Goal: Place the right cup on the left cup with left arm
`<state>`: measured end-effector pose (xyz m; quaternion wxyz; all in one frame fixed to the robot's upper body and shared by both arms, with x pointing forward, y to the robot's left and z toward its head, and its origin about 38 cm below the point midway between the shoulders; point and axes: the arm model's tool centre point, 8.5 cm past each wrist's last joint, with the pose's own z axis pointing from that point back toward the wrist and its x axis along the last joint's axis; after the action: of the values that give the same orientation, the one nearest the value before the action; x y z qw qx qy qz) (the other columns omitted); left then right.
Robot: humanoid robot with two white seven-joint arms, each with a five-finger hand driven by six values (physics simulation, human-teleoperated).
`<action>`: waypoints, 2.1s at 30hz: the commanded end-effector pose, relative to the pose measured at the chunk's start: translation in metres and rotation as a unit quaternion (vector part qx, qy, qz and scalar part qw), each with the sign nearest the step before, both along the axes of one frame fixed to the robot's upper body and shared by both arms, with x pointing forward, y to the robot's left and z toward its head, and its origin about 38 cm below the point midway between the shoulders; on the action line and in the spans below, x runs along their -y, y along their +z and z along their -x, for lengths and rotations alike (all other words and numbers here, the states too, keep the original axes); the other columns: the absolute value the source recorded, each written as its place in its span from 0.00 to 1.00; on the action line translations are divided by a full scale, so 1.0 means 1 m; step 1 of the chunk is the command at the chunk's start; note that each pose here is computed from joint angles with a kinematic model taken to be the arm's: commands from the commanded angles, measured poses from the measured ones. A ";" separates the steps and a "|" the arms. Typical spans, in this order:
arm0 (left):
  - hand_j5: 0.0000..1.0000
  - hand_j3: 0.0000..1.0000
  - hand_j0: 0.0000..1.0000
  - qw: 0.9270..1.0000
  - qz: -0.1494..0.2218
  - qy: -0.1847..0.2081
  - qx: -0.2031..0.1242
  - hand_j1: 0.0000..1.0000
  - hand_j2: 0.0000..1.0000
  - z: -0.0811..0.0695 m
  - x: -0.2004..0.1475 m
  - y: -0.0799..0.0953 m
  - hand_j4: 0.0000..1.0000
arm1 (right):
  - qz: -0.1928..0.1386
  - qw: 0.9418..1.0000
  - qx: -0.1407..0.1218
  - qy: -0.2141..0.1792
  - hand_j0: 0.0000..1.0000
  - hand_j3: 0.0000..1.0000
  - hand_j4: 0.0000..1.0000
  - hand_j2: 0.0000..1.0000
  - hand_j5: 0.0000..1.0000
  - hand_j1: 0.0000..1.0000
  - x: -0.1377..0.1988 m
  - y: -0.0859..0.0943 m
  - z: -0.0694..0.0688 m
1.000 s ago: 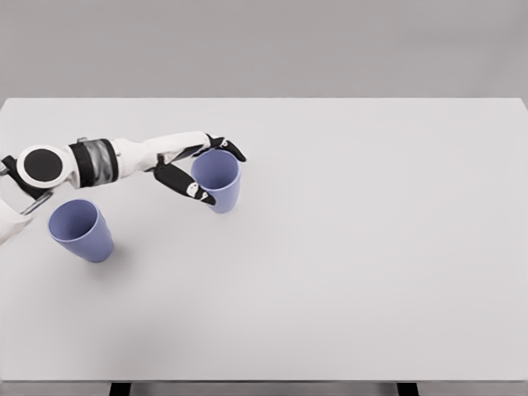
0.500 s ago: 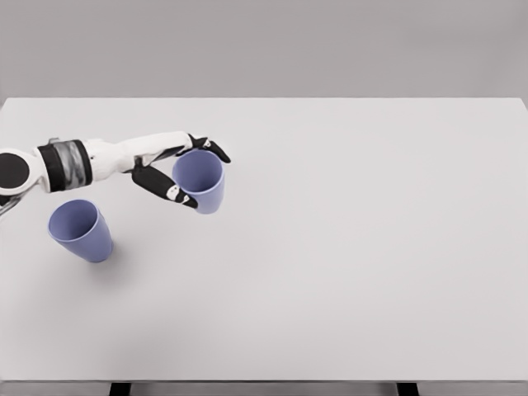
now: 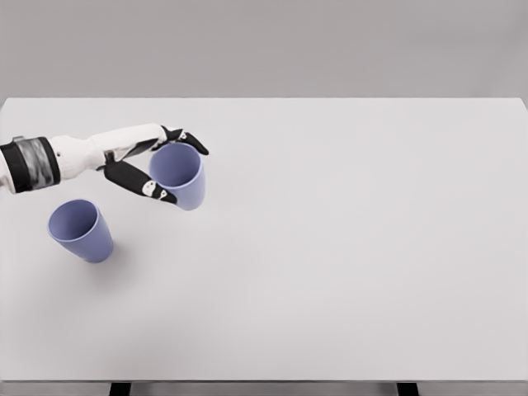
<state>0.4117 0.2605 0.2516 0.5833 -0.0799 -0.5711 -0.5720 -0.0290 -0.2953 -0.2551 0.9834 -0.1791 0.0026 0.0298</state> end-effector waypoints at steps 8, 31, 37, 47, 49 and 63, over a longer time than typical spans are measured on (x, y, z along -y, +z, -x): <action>0.69 0.69 0.69 1.000 0.016 0.020 0.004 0.69 0.69 0.009 -0.023 0.015 0.69 | 0.000 1.000 0.000 0.000 1.00 1.00 1.00 1.00 1.00 1.00 0.000 0.000 0.000; 0.69 0.69 0.69 0.998 0.019 0.057 -0.014 0.69 0.69 0.019 -0.066 0.037 0.69 | 0.000 1.000 0.000 -0.001 1.00 1.00 1.00 1.00 1.00 1.00 0.000 0.000 0.000; 0.69 0.69 0.69 0.997 0.021 0.072 -0.023 0.69 0.69 0.023 -0.080 0.043 0.69 | 0.000 1.000 -0.001 -0.001 1.00 1.00 1.00 1.00 1.00 1.00 0.000 0.000 0.000; 0.69 0.69 0.69 0.995 0.008 0.091 -0.038 0.69 0.69 0.030 -0.098 0.042 0.69 | 0.000 1.000 0.000 0.000 1.00 1.00 1.00 1.00 1.00 1.00 0.000 0.000 0.000; 0.69 0.69 0.69 0.995 0.009 0.093 -0.040 0.69 0.69 0.031 -0.100 0.044 0.69 | 0.000 1.000 0.000 0.000 1.00 1.00 1.00 1.00 1.00 1.00 0.000 0.000 0.000; 0.69 0.69 0.69 0.990 -0.009 0.124 -0.062 0.69 0.69 0.044 -0.127 0.046 0.69 | 0.000 1.000 0.000 0.000 1.00 1.00 1.00 1.00 1.00 1.00 0.000 0.000 0.000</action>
<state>0.3687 0.3857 0.2955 0.6830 -0.0397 -0.5349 -0.4958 -0.0290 -0.2953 -0.2551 0.9834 -0.1791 0.0026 0.0298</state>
